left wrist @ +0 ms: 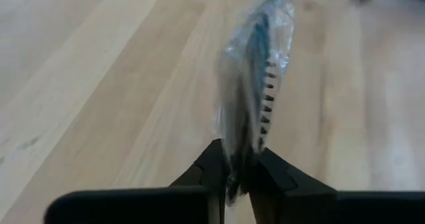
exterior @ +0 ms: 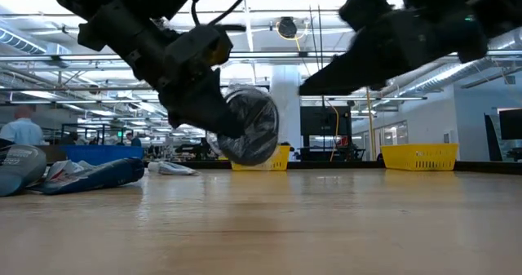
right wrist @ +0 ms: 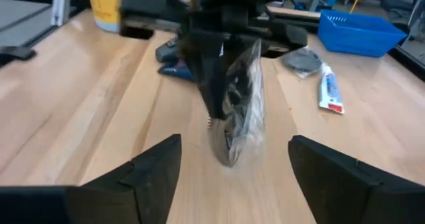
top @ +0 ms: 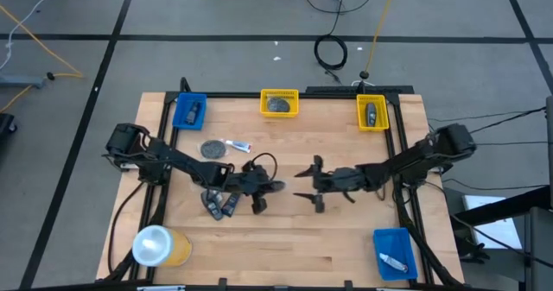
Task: Pick & Place Travel size toiletries
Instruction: Put the hairbrush into the left yellow bin
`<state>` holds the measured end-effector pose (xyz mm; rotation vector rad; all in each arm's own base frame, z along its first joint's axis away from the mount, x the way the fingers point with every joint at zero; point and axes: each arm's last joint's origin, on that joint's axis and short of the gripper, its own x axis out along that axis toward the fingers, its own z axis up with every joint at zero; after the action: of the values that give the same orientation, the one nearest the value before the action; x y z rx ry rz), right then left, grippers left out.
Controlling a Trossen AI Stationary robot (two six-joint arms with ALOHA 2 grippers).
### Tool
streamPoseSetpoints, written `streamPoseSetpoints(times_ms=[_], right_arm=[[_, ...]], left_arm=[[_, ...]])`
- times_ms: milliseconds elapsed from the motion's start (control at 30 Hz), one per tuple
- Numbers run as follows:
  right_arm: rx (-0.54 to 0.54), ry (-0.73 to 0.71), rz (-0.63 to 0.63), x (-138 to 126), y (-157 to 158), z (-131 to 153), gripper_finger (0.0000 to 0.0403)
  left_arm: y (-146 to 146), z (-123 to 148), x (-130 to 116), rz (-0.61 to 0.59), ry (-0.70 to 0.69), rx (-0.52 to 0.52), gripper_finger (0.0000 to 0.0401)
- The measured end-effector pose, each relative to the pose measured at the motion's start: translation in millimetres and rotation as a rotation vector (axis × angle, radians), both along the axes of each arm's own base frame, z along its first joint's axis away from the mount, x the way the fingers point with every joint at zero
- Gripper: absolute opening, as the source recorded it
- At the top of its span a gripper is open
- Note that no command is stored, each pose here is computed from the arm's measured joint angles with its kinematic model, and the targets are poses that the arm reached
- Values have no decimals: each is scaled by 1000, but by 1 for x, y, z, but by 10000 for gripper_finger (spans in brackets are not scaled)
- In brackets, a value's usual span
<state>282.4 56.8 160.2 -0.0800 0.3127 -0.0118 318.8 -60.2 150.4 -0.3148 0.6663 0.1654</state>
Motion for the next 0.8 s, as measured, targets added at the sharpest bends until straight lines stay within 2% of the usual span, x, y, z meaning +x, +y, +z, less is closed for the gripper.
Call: streamPoseSetpoints(times_ms=[167,267,367,500,633,800], right_arm=[[23,-4,-28,32,1,-1,268],[36,-13,-36,41,-1,4,255],[78,21,6,51,-7,8,237],[147,61,30,59,-18,12,198],[144,117,20,61,-23,1,148],[108,129,35,63,-22,-6,71]], left_arm=[[-1,0,-1,-5,7,0,43],[-2,0,-1,-9,6,1,28],[-2,0,0,-10,-5,0,18],[-2,2,1,-12,-26,-1,27],[-3,3,2,-12,-42,-3,49],[-2,3,2,-15,-40,6,56]])
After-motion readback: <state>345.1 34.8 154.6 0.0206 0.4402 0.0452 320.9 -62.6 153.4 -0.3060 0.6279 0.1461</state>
